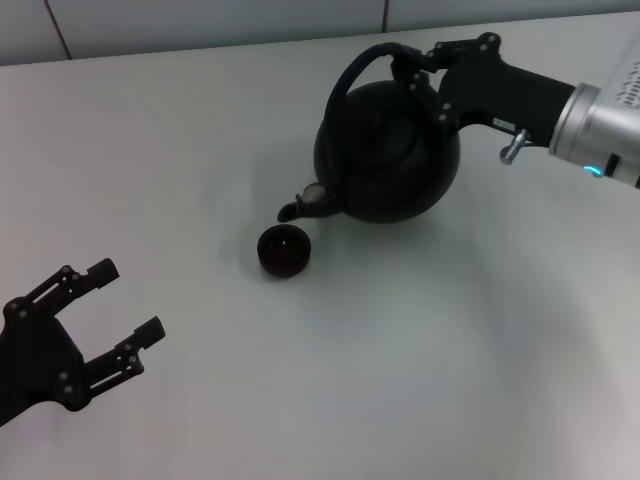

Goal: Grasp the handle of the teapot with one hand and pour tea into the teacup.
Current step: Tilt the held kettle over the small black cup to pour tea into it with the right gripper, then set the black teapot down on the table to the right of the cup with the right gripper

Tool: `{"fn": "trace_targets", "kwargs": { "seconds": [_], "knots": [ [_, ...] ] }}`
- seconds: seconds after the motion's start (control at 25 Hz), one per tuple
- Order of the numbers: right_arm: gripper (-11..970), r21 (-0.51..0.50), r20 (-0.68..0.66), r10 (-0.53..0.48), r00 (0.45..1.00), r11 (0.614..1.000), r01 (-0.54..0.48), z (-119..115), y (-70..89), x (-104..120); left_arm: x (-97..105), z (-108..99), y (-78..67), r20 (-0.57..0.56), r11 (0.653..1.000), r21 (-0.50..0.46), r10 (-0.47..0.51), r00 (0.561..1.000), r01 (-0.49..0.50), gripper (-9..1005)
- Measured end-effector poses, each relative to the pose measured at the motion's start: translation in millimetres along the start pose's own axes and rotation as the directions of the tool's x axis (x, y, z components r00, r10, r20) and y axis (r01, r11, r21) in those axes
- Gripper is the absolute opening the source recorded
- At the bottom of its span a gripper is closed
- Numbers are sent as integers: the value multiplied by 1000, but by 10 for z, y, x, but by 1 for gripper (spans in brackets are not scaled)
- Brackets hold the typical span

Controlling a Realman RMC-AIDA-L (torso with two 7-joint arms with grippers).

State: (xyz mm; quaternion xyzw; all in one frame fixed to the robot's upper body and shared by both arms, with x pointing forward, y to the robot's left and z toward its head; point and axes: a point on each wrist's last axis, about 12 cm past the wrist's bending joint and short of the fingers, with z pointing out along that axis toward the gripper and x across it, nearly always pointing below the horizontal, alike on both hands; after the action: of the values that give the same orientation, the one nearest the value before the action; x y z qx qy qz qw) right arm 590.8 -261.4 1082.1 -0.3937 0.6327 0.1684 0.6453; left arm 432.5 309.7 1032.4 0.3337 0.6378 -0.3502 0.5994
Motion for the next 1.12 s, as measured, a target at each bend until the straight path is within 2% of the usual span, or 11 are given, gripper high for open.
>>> {"fn": "trace_targets", "kwargs": {
  "seconds": [0.04, 0.2, 0.24, 0.4, 0.44, 0.76, 1.12],
  "knots": [
    [150, 42, 19, 37, 999, 998, -38, -74, -13, 23, -3, 6, 4, 1, 1000, 1, 3, 1000, -3, 811],
    [152, 102, 39, 94, 995, 990, -97, -189, -12, 80, -8, 14, 10, 2, 1000, 3, 4, 1000, -5, 811],
    [153, 142, 54, 147, 988, 978, -153, -270, 1, 131, -10, 18, 12, 3, 1000, 4, 5, 1000, -5, 811],
    [155, 202, 81, 214, 973, 953, -226, -402, 22, 209, -12, 20, 13, 4, 1000, 5, 5, 1000, -5, 811],
    [155, 235, 94, 248, 964, 936, -263, -489, 45, 261, -13, 21, 13, 4, 1000, 5, 5, 1000, -5, 811],
    [159, 289, 121, 353, 928, 882, -373, -640, 165, 403, -17, 25, 13, 6, 1000, 9, 9, 1000, -9, 812],
    [164, 291, 135, 370, 919, 872, -394, -645, 207, 417, -17, 27, 10, 5, 1000, 11, 9, 1000, -9, 812]
  ]
}}
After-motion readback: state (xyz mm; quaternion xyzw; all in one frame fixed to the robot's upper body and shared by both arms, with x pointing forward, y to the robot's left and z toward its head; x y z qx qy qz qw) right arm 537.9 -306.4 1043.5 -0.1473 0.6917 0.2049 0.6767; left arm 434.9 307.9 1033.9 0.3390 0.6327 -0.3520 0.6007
